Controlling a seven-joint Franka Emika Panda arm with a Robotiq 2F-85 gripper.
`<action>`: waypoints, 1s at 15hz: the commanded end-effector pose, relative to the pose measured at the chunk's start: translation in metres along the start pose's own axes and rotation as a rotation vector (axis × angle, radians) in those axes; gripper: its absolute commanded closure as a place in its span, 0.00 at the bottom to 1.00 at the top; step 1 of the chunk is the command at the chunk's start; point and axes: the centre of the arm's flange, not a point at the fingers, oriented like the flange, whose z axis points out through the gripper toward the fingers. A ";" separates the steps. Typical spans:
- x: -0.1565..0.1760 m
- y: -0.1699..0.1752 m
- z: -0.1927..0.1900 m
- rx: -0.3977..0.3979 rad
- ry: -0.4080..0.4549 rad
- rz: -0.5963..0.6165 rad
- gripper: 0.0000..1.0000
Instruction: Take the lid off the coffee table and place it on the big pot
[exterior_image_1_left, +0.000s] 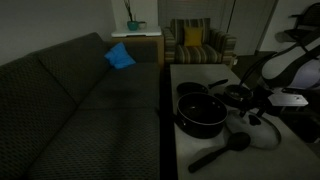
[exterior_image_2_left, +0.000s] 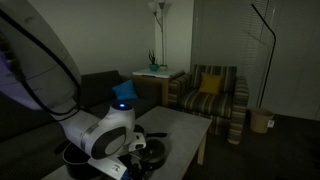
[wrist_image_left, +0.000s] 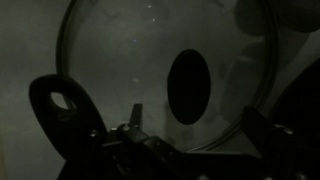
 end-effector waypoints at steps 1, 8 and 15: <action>-0.001 0.002 0.006 -0.011 -0.043 0.037 0.00; -0.003 0.004 0.012 0.012 -0.042 0.047 0.00; -0.004 0.008 0.025 0.017 -0.053 0.069 0.00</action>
